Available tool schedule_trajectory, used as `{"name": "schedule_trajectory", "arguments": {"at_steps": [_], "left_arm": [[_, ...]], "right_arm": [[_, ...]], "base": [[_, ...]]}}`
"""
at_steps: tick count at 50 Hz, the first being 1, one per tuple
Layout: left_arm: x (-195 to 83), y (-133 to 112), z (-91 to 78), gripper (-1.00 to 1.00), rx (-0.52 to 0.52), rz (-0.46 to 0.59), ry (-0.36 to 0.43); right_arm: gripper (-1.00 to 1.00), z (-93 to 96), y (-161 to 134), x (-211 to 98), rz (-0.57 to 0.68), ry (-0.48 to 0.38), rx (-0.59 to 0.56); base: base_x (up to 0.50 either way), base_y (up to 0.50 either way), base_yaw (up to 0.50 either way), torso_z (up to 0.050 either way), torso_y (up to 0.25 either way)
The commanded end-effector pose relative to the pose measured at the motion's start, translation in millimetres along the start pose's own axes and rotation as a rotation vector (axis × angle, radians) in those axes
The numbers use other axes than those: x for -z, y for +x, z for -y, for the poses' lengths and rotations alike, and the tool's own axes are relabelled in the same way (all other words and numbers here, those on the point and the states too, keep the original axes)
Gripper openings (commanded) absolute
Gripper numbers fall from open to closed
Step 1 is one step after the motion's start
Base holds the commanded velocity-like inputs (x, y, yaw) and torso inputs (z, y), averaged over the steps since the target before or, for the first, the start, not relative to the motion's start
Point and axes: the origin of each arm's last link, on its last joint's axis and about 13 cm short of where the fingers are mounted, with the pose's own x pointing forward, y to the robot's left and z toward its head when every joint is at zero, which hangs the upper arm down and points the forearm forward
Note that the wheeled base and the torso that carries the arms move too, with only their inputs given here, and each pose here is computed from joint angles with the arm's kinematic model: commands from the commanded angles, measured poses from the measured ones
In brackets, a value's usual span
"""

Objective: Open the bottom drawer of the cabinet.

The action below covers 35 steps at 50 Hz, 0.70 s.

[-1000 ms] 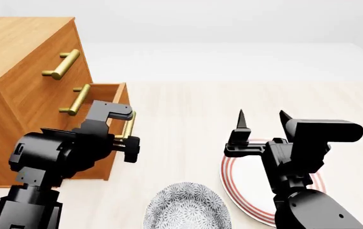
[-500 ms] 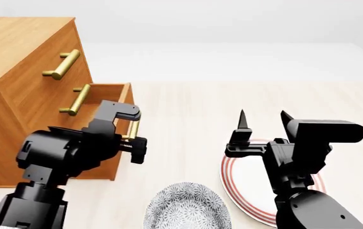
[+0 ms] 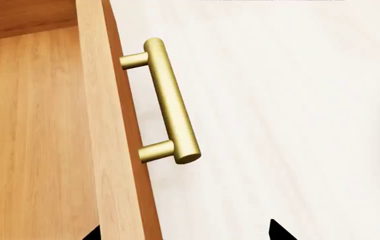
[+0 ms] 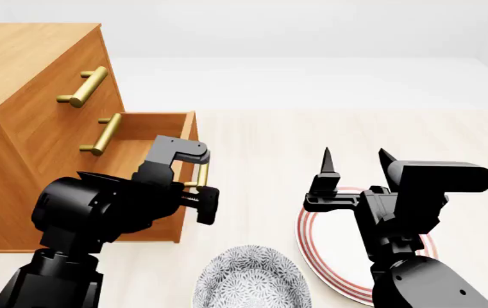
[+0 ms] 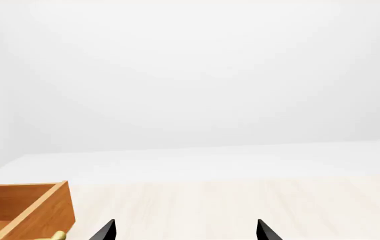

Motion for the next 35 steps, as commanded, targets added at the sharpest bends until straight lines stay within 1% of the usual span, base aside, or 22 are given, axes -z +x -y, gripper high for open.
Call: {"name": "schedule_trajectory", "arguments": {"at_steps": [1,10,17,24,30,35], "left_arm": [[-1,2,17.9,1.0,0.116,0.002,0.007],[-1,8,25.4,1.0,0.16,0.006,0.013],[-3,7,33.8,1.0,0.197,0.019,0.029],[-3,6,37.8,1.0,0.22,0.023,0.029],[-3,5,42.6,1.0,0.265,0.031,0.037],[-3,5,43.1,1.0,0.273,0.033,0.036]], "right_arm": [[1.0,0.5,0,-1,0.002,-0.001,0.001],[1.0,1.0,-1,-1,0.001,-0.003,0.003],[1.0,0.7,0,-1,0.0,-0.004,0.003],[1.0,1.3,-1,0,0.001,-0.002,0.004],[1.0,1.8,-2,0,0.002,-0.003,0.007],[1.0,2.0,-2,0,0.001,-0.002,0.008]], "base": [[0.0,0.0,0.0,0.0,0.0],[0.0,0.0,0.0,0.0,0.0],[0.0,0.0,0.0,0.0,0.0],[0.0,0.0,0.0,0.0,0.0],[0.0,0.0,0.0,0.0,0.0],[0.0,0.0,0.0,0.0,0.0]]}}
